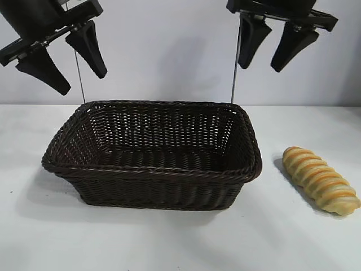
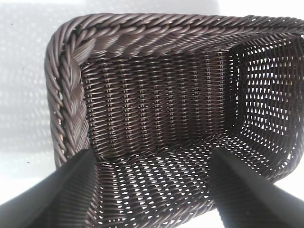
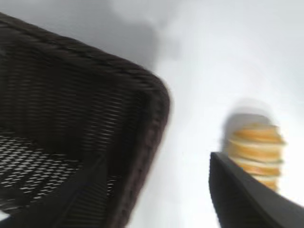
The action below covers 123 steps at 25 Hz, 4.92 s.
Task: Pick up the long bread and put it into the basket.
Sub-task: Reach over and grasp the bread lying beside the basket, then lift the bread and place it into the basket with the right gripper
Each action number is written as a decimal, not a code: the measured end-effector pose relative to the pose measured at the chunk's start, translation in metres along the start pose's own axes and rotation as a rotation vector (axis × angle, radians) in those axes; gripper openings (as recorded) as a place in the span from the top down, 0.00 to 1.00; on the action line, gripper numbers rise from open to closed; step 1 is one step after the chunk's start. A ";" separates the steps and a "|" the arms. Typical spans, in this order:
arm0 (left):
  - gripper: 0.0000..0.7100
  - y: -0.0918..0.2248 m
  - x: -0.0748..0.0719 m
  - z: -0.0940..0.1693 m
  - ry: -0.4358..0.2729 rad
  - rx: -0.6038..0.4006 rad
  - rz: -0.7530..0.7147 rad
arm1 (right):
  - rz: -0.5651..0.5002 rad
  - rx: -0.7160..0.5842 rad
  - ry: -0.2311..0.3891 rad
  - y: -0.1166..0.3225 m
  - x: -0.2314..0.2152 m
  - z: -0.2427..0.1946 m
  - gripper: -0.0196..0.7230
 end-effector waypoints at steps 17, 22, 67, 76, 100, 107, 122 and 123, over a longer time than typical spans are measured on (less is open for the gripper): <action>0.30 0.000 0.000 0.000 0.000 0.000 0.000 | -0.049 0.069 0.010 0.018 -0.020 -0.016 0.36; 0.30 0.000 0.000 0.000 0.000 0.000 0.000 | -0.039 0.211 -0.025 0.049 -0.011 -0.048 0.36; 0.30 -0.001 0.000 0.000 0.001 -0.006 0.000 | -0.104 0.248 -0.096 0.115 -0.013 -0.152 0.27; 0.30 -0.001 0.000 0.000 0.001 -0.006 0.000 | -0.102 0.240 -0.093 0.114 -0.013 -0.148 0.63; 0.30 -0.001 0.000 0.000 0.001 -0.006 0.000 | -0.133 0.002 -0.102 0.044 -0.028 -0.007 0.66; 0.30 -0.001 0.000 0.000 0.001 -0.006 0.000 | -0.011 -0.011 -0.130 0.031 0.013 -0.006 0.66; 0.30 -0.001 0.000 0.000 0.001 -0.006 0.000 | 0.258 -0.060 -0.219 0.009 0.136 -0.012 0.66; 0.30 -0.001 0.000 0.000 0.001 -0.006 0.000 | 0.264 -0.062 -0.222 0.007 0.141 -0.017 0.66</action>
Point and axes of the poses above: a point on each arm's last joint axis where the gripper is mounted, z pointing back along that axis away from the gripper, x along the wrist's bending axis when the last joint is at zero, y = z × x, the point moved 3 cm from there along -z, pointing out along that axis toward the gripper, and after that the axes turned 15 degrees about z, right-handed, at the moved point
